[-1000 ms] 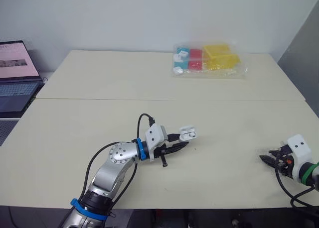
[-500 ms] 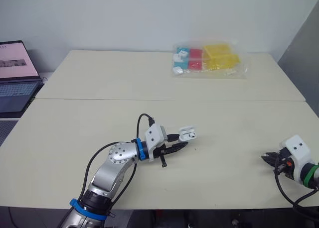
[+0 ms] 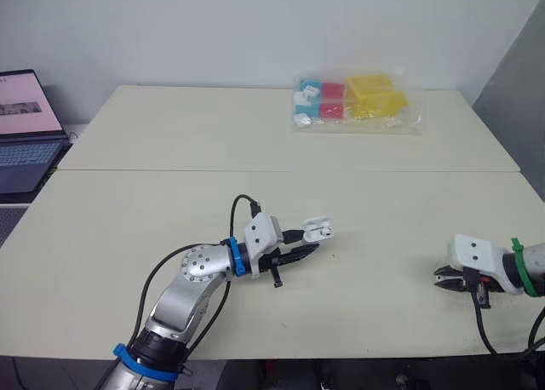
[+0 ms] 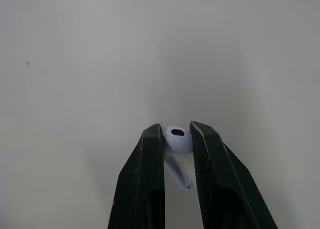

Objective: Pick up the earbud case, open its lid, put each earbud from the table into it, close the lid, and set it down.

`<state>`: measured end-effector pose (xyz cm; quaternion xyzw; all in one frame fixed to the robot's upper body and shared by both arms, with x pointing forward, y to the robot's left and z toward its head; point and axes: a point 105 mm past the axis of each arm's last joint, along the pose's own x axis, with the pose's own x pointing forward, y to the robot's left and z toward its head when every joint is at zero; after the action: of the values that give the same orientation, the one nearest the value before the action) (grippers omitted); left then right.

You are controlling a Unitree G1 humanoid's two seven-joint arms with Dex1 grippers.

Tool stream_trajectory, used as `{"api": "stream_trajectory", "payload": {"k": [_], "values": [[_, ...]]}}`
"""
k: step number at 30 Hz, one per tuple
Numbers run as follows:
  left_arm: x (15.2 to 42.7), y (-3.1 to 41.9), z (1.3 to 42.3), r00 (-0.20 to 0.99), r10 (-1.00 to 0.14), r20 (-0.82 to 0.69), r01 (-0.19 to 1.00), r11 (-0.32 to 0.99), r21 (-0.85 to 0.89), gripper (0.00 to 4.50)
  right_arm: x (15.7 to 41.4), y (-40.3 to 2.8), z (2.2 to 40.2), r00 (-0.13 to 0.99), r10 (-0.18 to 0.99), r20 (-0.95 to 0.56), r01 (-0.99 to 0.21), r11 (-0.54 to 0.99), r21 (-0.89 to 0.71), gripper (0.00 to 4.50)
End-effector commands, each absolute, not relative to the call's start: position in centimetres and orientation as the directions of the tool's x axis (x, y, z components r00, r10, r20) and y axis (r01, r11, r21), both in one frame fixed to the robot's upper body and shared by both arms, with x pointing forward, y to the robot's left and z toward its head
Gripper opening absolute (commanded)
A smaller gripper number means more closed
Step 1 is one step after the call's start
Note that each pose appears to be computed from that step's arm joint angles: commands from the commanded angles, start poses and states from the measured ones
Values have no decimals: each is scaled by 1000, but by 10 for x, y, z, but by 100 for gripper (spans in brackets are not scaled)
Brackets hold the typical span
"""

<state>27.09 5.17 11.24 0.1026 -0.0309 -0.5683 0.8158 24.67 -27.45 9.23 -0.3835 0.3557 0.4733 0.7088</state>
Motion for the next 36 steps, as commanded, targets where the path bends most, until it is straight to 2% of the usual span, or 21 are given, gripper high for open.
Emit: {"api": "stream_trajectory", "payload": {"k": [1,6,10,16,19,23,28,34,36], "values": [[268,52,126,355,-934,-28,910,339,240,78,248,-280,93,252,369,-894,-959,221,-179,41],[267,54,126,361,-932,-34,908,343,240,78,249,-281,91,228,373,-900,-965,210,-157,41],[266,54,126,364,-931,-36,908,345,238,78,249,-281,92,230,374,-898,-966,198,-165,177],[266,54,125,358,-933,-40,910,339,237,78,257,-272,110,295,417,-860,-953,198,-231,395],[266,53,125,357,-933,-38,910,339,238,78,252,-267,127,312,447,-839,-949,198,-247,400],[265,51,124,356,-934,-32,912,340,230,78,243,-268,138,339,414,-845,-935,252,-252,400],[265,48,123,356,-934,-26,912,341,226,78,241,-267,136,356,368,-859,-916,321,-242,400],[261,38,120,339,-941,-13,919,328,219,78,244,-270,116,292,213,-932,-900,392,-192,400],[261,37,120,339,-941,-12,919,329,218,78,248,-267,113,286,209,-935,-901,392,-187,400]]}}
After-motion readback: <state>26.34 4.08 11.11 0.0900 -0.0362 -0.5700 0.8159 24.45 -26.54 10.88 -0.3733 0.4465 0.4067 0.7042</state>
